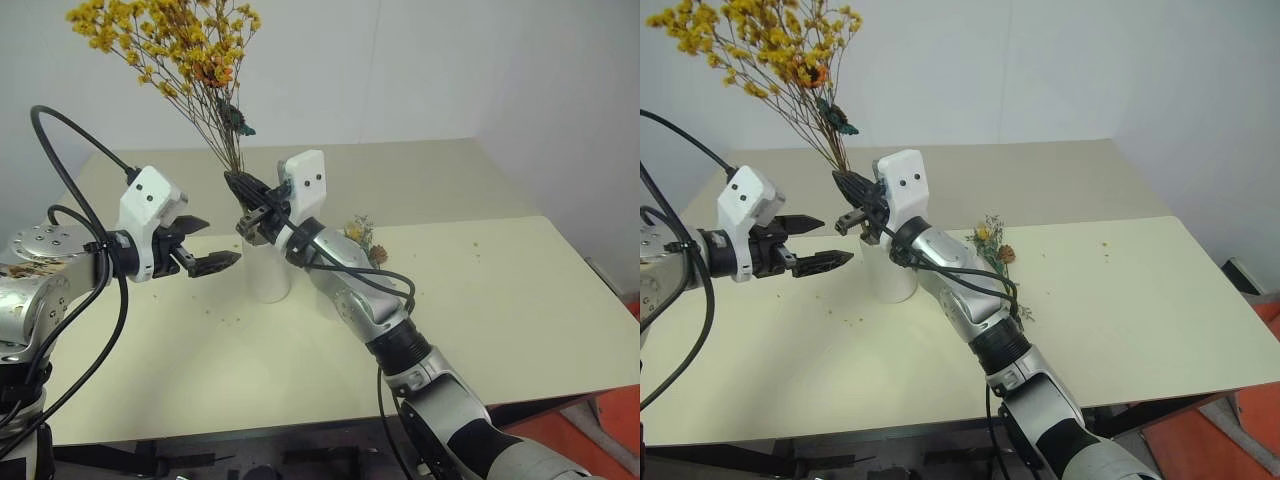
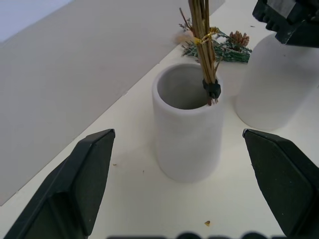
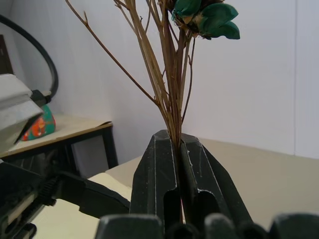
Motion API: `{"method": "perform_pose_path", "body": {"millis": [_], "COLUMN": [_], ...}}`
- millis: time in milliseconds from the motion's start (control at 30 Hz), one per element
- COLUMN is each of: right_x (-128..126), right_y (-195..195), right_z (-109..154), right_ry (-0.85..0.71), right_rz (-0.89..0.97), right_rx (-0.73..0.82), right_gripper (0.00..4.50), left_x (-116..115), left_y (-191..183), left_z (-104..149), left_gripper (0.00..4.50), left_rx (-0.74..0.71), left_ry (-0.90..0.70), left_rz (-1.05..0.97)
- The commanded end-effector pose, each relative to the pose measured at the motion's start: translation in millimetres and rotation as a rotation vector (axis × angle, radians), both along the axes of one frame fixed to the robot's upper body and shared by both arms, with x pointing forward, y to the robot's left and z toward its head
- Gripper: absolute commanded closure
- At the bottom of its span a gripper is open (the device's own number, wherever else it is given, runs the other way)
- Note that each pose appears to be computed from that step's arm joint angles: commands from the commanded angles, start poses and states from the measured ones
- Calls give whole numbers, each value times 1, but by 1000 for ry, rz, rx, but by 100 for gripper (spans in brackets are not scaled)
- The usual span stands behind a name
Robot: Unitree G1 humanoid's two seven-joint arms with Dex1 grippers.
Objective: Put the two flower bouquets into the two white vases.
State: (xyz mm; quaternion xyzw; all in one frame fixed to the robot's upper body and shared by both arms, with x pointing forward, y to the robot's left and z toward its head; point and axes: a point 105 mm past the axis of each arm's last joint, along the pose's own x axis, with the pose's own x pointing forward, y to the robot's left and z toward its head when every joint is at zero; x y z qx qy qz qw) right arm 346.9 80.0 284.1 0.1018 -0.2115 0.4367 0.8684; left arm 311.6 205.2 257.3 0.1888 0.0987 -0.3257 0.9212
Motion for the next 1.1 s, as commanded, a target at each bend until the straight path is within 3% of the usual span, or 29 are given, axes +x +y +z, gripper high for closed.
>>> {"method": "perform_pose_path", "body": {"millis": [33, 633, 800, 1100], "right_x": [-17, -9, -11, -12], "right_y": [17, 23, 23, 19], "right_z": [4, -14, -16, -19], "right_ry": [74, 67, 53, 50], "right_rz": [67, -28, -32, -37], "right_rx": [165, 135, 130, 122], "right_gripper": [444, 444, 306, 4], "left_x": [-4, -4, -4, -3], "left_y": [3, 2, 2, 0], "left_z": [14, 12, 12, 11], "left_gripper": [0, 0, 0, 0], "left_rx": [-7, -5, -3, -4], "left_ry": [-50, -40, -38, -39], "left_rz": [6, 5, 4, 1]}}
